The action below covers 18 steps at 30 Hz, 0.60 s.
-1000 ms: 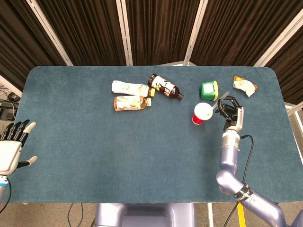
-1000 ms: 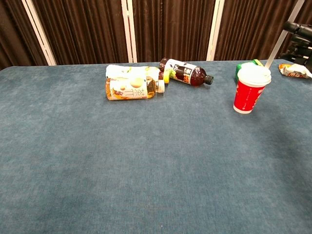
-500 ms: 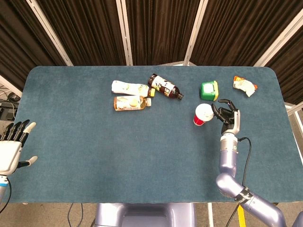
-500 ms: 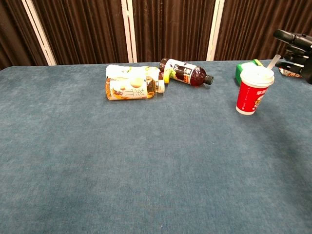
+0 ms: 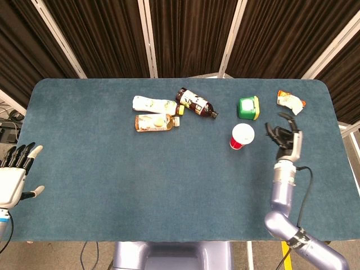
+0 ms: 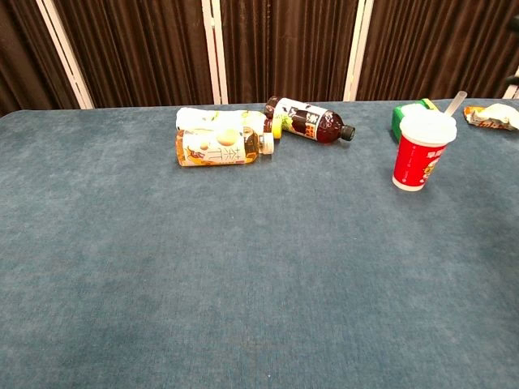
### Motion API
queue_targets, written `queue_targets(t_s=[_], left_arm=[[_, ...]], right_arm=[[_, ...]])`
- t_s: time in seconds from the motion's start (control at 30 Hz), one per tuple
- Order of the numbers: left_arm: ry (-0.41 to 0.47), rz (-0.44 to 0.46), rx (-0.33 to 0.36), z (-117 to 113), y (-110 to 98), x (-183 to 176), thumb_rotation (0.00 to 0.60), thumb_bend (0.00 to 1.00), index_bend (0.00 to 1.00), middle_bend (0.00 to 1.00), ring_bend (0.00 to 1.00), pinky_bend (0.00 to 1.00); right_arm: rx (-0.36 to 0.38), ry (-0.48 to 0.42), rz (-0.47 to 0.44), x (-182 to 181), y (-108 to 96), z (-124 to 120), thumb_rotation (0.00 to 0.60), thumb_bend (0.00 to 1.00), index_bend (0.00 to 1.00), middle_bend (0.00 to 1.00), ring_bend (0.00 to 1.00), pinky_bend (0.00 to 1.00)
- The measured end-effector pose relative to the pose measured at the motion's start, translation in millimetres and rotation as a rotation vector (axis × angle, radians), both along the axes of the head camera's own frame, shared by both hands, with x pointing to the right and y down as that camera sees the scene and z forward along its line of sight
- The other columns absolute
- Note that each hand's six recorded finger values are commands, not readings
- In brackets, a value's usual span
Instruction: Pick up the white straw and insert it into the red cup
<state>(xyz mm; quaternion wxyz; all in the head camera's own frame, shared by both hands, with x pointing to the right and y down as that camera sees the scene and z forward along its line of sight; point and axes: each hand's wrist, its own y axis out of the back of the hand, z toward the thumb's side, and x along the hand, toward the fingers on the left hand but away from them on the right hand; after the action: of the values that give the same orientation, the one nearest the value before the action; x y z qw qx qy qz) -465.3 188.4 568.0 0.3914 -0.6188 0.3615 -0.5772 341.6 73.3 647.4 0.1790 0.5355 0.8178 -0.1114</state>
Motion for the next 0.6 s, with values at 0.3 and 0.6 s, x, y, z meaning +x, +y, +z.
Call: queue_targets(t_s=[0.3, 0.6], left_arm=[[-0.002, -0.003, 0.000, 0, 0, 0, 0.600, 0.05, 0.00, 0.00, 0.00, 0.00], [-0.002, -0.005, 0.000, 0, 0, 0, 0.600, 0.05, 0.00, 0.00, 0.00, 0.00]], right_arm=[[0.169, 0.258, 0.046, 43, 5, -53, 0.600, 0.13, 0.27, 0.37, 0.21, 0.18], [0.043, 0.791, -0.364, 52, 11, -72, 0.600, 0.01, 0.00, 0.00, 0.00, 0.00]])
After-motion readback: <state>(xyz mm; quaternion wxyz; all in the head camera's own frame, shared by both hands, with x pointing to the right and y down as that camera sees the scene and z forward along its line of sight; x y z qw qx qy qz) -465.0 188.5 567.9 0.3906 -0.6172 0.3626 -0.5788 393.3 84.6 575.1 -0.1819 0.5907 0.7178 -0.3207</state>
